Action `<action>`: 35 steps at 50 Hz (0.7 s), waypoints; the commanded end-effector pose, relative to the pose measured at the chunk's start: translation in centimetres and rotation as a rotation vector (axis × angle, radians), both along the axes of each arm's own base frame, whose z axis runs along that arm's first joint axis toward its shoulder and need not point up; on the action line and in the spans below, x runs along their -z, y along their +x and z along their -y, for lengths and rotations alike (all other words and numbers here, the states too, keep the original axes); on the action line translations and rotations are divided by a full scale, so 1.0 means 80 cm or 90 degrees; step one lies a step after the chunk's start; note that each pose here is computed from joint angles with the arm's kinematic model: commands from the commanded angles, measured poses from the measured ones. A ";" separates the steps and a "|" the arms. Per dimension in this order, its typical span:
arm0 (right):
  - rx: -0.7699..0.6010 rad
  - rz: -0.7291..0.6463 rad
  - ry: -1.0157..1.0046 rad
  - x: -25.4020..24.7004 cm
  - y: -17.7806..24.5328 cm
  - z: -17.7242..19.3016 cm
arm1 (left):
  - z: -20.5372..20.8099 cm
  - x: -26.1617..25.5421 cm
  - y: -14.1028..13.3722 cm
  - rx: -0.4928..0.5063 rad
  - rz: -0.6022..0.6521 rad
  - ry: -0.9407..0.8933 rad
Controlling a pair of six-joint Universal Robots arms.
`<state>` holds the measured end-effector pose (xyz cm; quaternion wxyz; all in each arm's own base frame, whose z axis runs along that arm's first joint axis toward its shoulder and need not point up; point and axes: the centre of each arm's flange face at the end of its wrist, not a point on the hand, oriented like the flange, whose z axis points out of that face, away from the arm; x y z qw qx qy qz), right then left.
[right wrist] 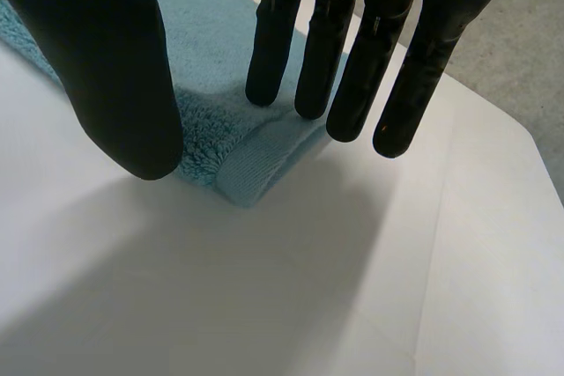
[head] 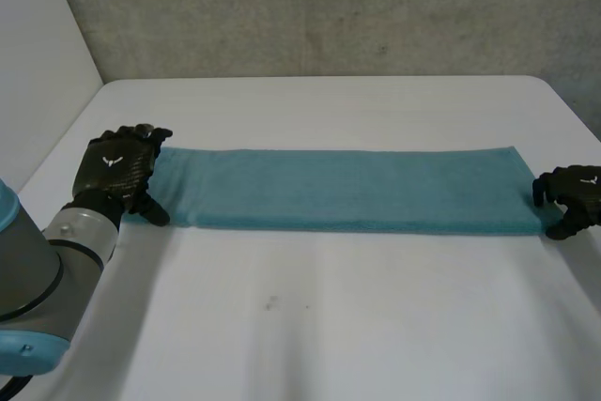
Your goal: Fold the laundry
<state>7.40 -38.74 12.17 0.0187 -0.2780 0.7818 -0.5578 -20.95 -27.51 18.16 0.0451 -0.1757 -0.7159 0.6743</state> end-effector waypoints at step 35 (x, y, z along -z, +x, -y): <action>0.123 -0.083 -0.208 -0.131 -0.006 0.061 | 0.000 -0.009 0.002 -0.005 -0.003 -0.014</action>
